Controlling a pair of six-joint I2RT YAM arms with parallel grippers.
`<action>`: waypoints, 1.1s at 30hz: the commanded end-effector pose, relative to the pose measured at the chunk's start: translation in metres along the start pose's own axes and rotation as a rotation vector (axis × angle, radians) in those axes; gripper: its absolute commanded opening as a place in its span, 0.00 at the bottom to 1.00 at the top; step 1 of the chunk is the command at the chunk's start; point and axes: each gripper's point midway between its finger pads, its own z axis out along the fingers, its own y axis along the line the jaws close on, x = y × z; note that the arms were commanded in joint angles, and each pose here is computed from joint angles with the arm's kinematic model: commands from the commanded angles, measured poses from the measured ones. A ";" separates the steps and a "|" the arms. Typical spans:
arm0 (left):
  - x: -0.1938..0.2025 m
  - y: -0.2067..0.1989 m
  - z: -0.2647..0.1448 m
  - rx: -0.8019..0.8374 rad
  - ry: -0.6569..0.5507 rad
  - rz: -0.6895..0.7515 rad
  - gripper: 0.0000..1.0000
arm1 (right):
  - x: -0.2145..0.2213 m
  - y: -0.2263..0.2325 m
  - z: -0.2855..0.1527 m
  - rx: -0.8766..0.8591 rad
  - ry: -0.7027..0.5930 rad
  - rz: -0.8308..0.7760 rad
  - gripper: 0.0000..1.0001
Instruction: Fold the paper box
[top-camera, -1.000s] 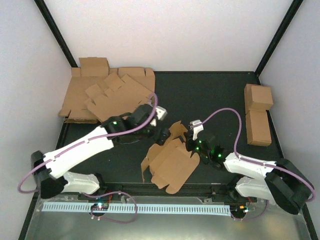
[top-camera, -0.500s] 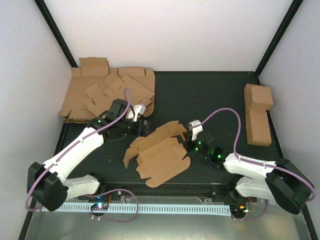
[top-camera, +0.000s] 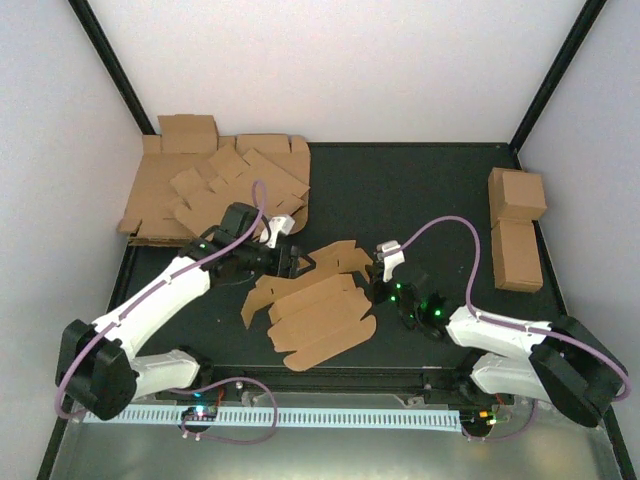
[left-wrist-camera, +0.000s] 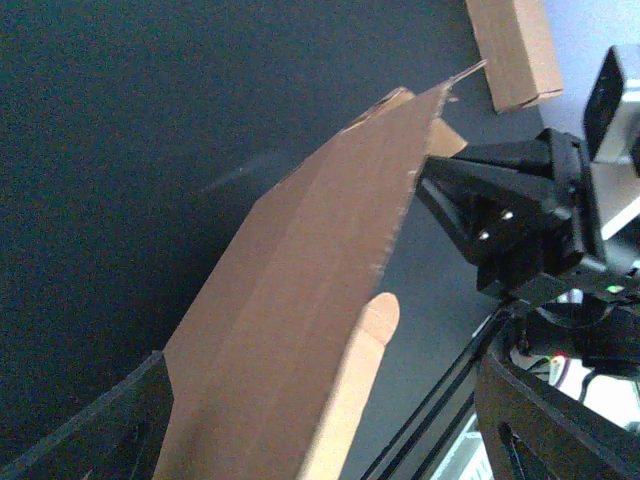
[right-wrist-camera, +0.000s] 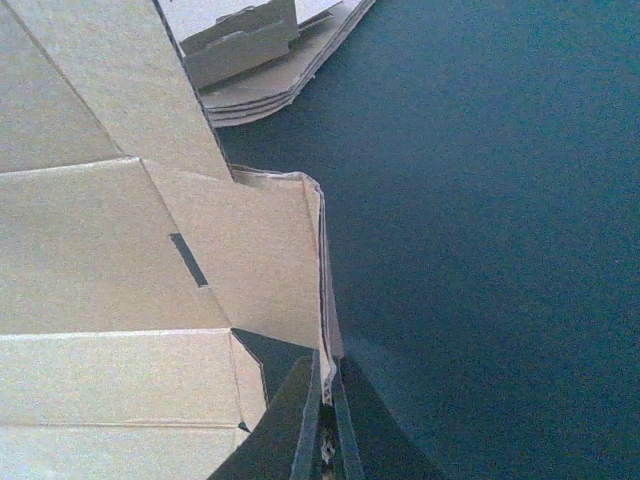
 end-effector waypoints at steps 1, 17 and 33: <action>-0.027 -0.015 -0.021 0.064 -0.096 0.031 0.85 | -0.013 0.004 0.000 -0.002 -0.051 -0.010 0.05; -0.047 0.029 -0.018 -0.035 -0.130 -0.044 0.66 | -0.013 0.009 0.002 -0.007 -0.046 -0.026 0.05; -0.056 0.054 -0.026 -0.104 -0.142 -0.070 0.70 | -0.013 0.010 0.002 -0.007 -0.046 -0.031 0.05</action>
